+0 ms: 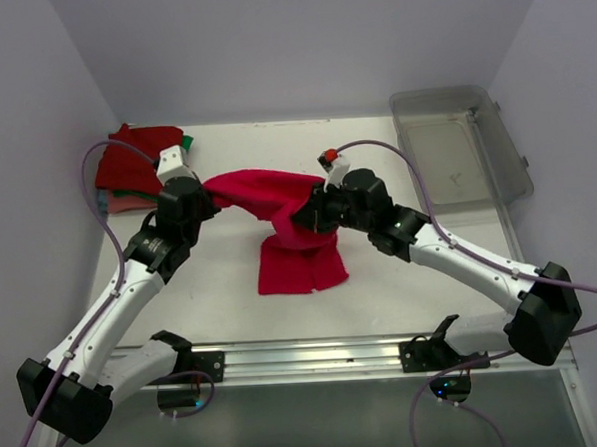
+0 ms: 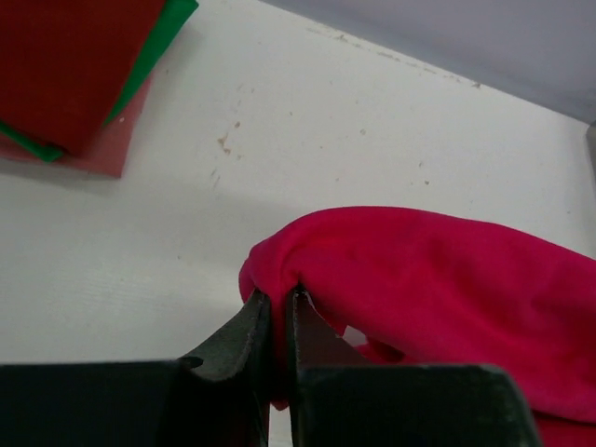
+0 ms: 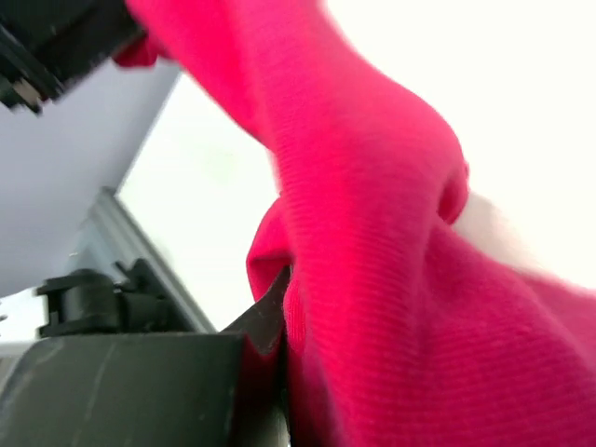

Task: Fold and stack the t-shirts
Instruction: Flatten the tshirt out

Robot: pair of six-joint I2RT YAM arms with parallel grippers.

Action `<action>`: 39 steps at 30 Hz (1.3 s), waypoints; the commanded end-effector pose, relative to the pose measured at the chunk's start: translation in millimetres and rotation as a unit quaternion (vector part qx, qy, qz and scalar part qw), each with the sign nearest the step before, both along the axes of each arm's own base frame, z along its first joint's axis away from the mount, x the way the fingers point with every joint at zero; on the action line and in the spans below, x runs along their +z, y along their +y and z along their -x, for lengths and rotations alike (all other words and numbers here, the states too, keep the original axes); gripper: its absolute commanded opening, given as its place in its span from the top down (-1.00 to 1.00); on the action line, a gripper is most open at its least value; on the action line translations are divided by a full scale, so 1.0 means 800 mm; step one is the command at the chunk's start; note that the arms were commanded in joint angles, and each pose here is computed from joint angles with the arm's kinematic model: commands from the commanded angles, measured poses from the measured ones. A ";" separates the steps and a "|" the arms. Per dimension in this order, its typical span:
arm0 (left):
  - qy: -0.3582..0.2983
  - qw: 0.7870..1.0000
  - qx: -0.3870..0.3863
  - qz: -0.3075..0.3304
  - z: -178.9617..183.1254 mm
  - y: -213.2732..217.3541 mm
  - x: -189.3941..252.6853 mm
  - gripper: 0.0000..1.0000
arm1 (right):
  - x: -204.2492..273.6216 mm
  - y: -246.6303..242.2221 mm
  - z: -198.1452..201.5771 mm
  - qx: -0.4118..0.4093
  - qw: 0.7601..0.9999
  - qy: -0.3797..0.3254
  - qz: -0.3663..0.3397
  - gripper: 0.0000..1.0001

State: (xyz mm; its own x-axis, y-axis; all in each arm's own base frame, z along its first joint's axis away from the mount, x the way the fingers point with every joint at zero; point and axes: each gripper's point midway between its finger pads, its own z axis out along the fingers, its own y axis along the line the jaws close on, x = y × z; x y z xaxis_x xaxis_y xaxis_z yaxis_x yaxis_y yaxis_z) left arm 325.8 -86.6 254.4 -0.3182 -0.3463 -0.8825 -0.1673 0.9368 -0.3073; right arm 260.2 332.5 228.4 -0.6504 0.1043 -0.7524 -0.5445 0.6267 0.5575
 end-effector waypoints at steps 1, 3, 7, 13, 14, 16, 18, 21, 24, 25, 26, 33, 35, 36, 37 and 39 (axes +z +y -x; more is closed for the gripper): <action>0.040 0.999 0.009 -0.009 0.002 0.005 -0.044 0.74 | -0.006 -0.047 -0.005 -0.037 0.994 -0.006 0.100 1.00; 0.073 0.997 0.005 -0.010 0.006 0.001 -0.075 -0.17 | 0.003 -0.049 -0.005 -0.043 0.994 -0.006 0.099 1.00; 0.109 0.994 -0.026 0.015 0.013 -0.019 -0.110 -1.00 | 0.002 -0.051 -0.008 -0.058 0.993 0.011 0.105 1.00; 0.081 0.986 -0.111 0.096 0.039 -0.059 -0.092 -1.00 | -0.010 -0.035 -0.010 -0.052 0.993 0.047 0.094 1.00; 0.074 0.980 -0.130 0.131 0.045 -0.072 -0.083 -1.00 | -0.010 -0.032 -0.010 -0.053 0.993 0.052 0.091 1.00; 0.051 0.956 -0.206 0.201 0.068 -0.109 -0.064 -1.00 | -0.016 -0.029 -0.015 -0.061 0.992 0.061 0.091 1.00; 0.063 0.933 -0.239 0.263 0.096 -0.139 -0.069 -1.00 | -0.019 -0.028 -0.019 -0.074 0.991 0.071 0.086 1.00; 0.054 0.891 -0.269 0.361 0.132 -0.171 -0.067 -1.00 | -0.027 -0.028 -0.029 -0.100 0.988 0.079 0.083 1.00; 0.042 0.843 -0.271 0.463 0.154 -0.177 -0.077 -1.00 | -0.030 -0.026 -0.042 -0.125 0.986 0.082 0.076 1.00; 0.028 0.836 -0.269 0.478 0.155 -0.173 -0.072 -1.00 | -0.032 -0.025 -0.045 -0.133 0.985 0.085 0.074 1.00; 0.031 0.830 -0.258 0.493 0.156 -0.171 -0.075 -1.00 | -0.038 -0.026 -0.050 -0.141 0.983 0.090 0.076 1.00; -0.049 0.760 -0.230 0.606 0.175 -0.133 -0.086 -1.00 | -0.037 -0.011 -0.067 -0.160 0.980 0.115 0.021 1.00; -0.071 0.745 -0.238 0.619 0.177 -0.129 -0.072 -1.00 | -0.029 -0.002 -0.070 -0.155 0.981 0.115 -0.002 1.00; -0.072 0.743 -0.237 0.622 0.178 -0.128 -0.074 -1.00 | -0.033 0.004 -0.064 -0.140 0.982 0.124 -0.008 1.00; -0.080 0.733 -0.243 0.630 0.180 -0.127 -0.065 -1.00 | -0.022 0.012 -0.067 -0.134 0.983 0.121 -0.038 1.00; -0.083 0.727 -0.248 0.635 0.180 -0.129 -0.059 -1.00 | -0.022 0.019 -0.061 -0.122 0.983 0.126 -0.056 1.00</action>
State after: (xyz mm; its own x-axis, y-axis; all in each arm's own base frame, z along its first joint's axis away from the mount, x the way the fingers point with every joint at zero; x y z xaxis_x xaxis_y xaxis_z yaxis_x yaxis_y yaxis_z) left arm 198.5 -206.8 254.3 -0.6112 -0.7889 -0.0641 0.2784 -0.1386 -0.9504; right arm 304.0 325.6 181.1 -0.7801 0.2767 -0.5611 -0.1750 0.7646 0.6203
